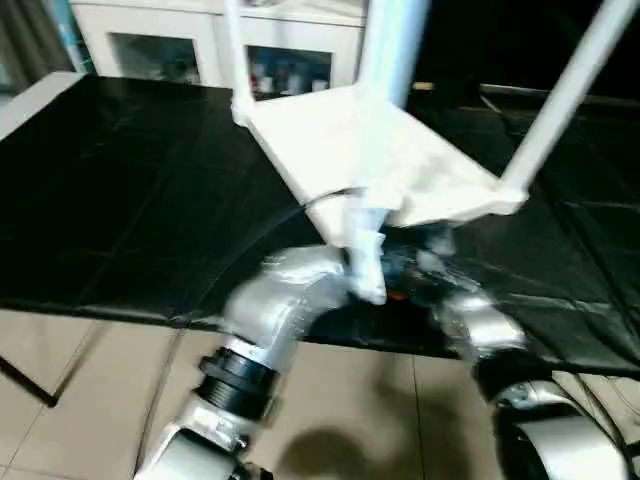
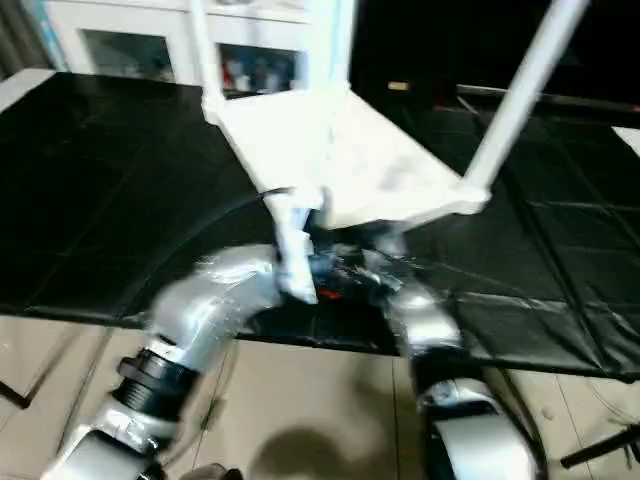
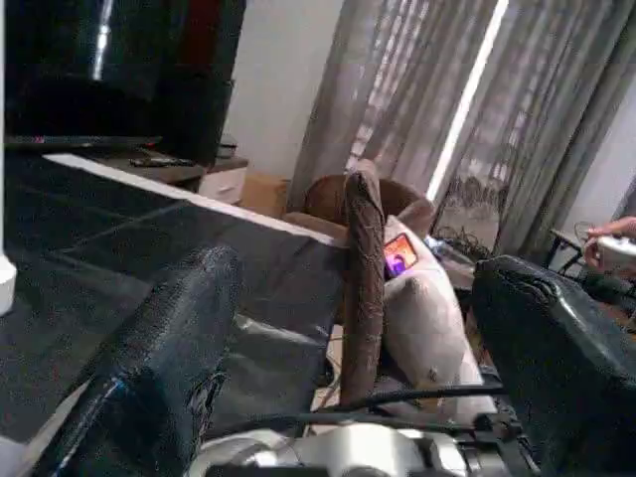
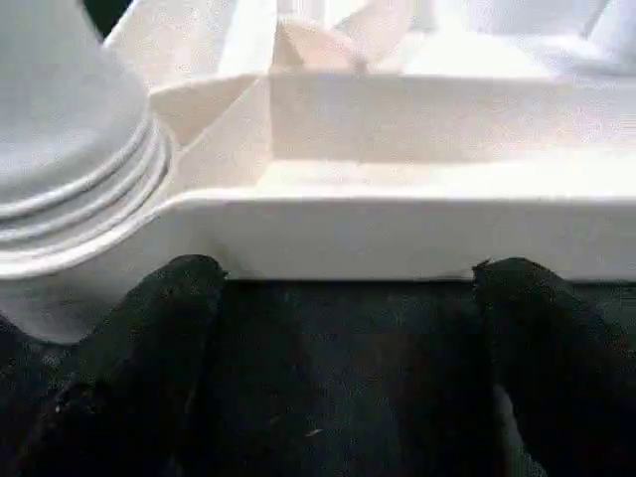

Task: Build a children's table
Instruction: Rotate table base

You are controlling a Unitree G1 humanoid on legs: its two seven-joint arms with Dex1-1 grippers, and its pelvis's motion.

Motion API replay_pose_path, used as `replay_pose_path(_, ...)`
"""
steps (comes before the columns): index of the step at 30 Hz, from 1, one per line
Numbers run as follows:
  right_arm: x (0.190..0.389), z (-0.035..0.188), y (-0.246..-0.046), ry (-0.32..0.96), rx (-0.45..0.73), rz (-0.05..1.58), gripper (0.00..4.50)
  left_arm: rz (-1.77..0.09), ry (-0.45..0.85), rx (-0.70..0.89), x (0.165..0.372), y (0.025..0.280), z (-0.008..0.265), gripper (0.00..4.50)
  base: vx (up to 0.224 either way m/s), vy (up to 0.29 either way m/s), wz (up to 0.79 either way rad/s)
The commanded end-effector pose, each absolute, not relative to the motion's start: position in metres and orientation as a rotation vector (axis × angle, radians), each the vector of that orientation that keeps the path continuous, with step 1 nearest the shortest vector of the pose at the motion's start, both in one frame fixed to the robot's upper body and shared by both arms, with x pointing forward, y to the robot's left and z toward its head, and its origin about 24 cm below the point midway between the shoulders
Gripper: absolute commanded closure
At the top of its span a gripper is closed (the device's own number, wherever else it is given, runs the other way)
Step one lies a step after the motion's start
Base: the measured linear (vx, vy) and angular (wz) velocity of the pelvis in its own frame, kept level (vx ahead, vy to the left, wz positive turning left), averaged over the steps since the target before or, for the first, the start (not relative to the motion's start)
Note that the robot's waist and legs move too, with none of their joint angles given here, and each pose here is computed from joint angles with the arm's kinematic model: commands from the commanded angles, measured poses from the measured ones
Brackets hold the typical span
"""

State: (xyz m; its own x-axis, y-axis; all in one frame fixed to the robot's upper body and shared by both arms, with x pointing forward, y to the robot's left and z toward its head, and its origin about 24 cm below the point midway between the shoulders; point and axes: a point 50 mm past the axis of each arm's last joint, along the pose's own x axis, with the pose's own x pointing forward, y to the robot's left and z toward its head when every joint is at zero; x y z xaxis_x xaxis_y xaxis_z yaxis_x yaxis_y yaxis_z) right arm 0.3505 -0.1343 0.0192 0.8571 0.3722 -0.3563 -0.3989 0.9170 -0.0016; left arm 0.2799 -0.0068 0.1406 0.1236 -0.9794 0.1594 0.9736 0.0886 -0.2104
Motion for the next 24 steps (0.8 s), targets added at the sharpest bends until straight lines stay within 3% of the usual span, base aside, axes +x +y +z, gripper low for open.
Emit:
replay_pose_path(1,0.354,0.024,-0.137,0.342,-0.092,0.399,0.06,-1.425,0.035,-0.284,0.281,-0.003,0.138,0.35,0.000,0.000,0.00)
replay_pose_path(7,0.348,0.021,-0.146,0.336,-0.097,0.396,0.06,-1.367,0.036,-0.243,0.279,0.019,0.138,0.35,0.000,0.000,0.00)
replay_pose_path(14,0.327,0.021,-0.165,0.299,-0.045,0.351,0.06,-1.321,0.065,-0.210,0.257,0.061,0.132,0.35,0.000,0.000,0.00)
replay_pose_path(15,0.312,0.030,-0.173,0.219,-0.017,0.321,0.06,-1.201,0.083,-0.181,0.248,0.085,0.125,0.35,0.000,0.000,0.00)
replay_pose_path(17,0.301,0.039,-0.177,0.149,0.001,0.307,0.06,-1.091,0.102,-0.144,0.243,0.100,0.119,0.35,0.000,0.000,0.00)
replay_pose_path(18,0.301,0.039,-0.177,0.149,0.001,0.307,0.06,-1.091,0.102,-0.144,0.243,0.100,0.119,0.35,0.000,0.000,0.00)
replay_pose_path(19,0.292,0.046,-0.176,0.115,0.070,0.301,0.06,-0.971,0.112,-0.118,0.243,0.112,0.113,0.35,0.000,0.000,0.00)
replay_pose_path(22,0.281,0.054,-0.172,0.069,0.110,0.288,0.06,-0.806,0.103,-0.104,0.244,0.129,0.106,0.35,0.000,0.000,0.00)
replay_pose_path(23,0.272,0.058,-0.170,0.054,0.135,0.252,0.06,-0.638,0.104,-0.100,0.245,0.145,0.100,0.35,0.000,0.000,0.00)
replay_pose_path(24,0.272,0.058,-0.170,0.054,0.135,0.252,0.06,-0.638,0.104,-0.100,0.245,0.145,0.100,0.35,0.000,0.000,0.00)
